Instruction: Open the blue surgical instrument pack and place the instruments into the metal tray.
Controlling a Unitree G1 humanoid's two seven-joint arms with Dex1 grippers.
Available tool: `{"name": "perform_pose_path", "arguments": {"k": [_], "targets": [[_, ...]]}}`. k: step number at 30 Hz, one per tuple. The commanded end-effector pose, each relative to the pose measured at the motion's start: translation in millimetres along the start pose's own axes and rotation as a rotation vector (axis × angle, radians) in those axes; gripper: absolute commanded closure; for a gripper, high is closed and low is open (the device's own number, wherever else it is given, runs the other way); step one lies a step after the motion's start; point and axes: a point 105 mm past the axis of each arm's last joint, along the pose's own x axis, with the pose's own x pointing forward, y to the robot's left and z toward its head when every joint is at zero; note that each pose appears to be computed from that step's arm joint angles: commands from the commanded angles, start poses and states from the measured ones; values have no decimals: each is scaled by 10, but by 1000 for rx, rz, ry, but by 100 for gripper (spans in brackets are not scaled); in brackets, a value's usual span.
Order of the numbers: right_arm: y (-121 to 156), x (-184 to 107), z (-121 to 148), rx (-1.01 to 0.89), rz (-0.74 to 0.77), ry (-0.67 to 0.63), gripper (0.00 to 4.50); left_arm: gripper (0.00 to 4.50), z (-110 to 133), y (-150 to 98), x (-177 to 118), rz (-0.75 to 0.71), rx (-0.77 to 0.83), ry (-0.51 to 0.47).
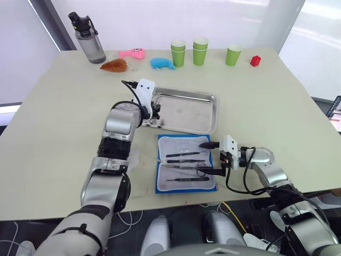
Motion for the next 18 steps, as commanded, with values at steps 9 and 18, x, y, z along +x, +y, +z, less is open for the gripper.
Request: {"name": "perform_pose_path", "arguments": {"k": [9,18], "targets": [[204,-43,-643,162,-10,212,0,275,167,-301,-795,-657,265,-239],[220,-32,-644,166,-10,205,0,275,-185,-193,-1300,-952,509,-185]]}}
